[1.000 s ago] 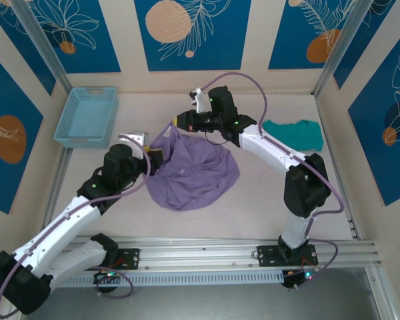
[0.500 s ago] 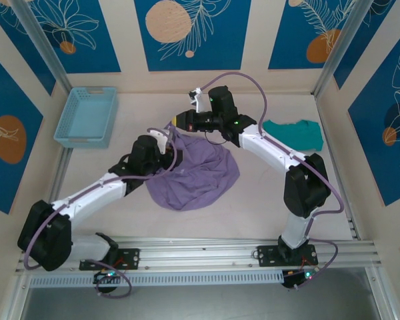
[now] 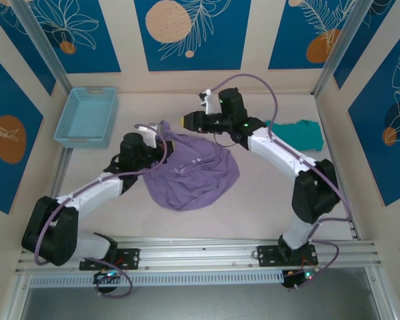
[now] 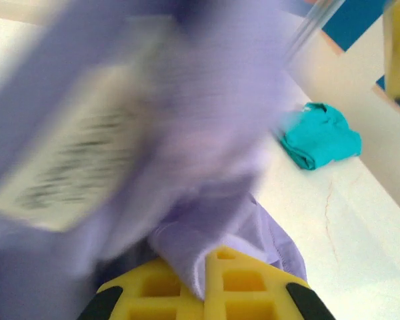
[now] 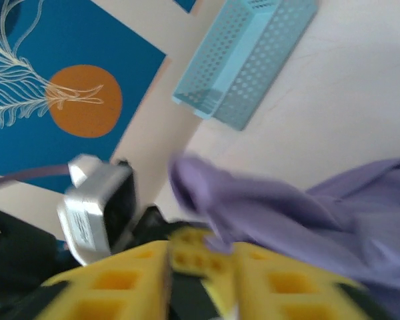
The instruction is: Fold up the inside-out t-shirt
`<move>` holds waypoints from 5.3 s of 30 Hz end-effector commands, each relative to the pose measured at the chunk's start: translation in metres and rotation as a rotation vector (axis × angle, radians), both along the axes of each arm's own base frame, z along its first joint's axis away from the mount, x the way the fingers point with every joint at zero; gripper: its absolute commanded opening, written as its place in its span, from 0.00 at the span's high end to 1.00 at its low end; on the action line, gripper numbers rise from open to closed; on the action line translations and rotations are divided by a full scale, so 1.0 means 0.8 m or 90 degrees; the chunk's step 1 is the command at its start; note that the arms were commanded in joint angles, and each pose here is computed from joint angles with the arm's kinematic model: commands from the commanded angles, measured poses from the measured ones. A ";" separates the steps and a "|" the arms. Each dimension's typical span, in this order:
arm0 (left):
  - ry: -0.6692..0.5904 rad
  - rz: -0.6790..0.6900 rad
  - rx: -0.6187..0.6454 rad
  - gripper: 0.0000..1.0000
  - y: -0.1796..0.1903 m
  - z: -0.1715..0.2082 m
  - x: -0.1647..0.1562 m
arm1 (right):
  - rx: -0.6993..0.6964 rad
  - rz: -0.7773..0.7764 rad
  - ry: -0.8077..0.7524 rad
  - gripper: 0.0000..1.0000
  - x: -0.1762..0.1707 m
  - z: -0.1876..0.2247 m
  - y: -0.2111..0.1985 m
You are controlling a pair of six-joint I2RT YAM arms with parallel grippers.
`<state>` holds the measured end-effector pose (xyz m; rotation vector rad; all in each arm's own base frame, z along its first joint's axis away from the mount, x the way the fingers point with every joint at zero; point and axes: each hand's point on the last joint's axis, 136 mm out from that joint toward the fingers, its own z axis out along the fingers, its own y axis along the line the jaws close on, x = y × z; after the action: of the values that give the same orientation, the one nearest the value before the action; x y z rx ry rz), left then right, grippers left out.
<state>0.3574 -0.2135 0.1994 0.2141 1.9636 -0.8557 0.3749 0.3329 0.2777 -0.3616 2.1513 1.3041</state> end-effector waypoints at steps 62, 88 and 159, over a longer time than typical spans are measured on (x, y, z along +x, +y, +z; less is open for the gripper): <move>-0.074 -0.014 -0.022 1.00 0.050 0.127 -0.033 | -0.191 -0.054 -0.216 0.86 -0.157 -0.068 -0.105; 0.167 0.029 -0.003 1.00 0.076 -0.066 -0.106 | -0.604 0.001 -0.135 0.43 -0.052 -0.261 -0.087; -0.060 -0.224 0.218 0.24 -0.030 -0.042 -0.031 | -0.312 0.119 -0.126 0.96 -0.038 -0.148 -0.071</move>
<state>0.3397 -0.2133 0.1608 0.6025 2.0779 -0.6647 0.3501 0.2724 0.1434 -0.8816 2.3211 0.7003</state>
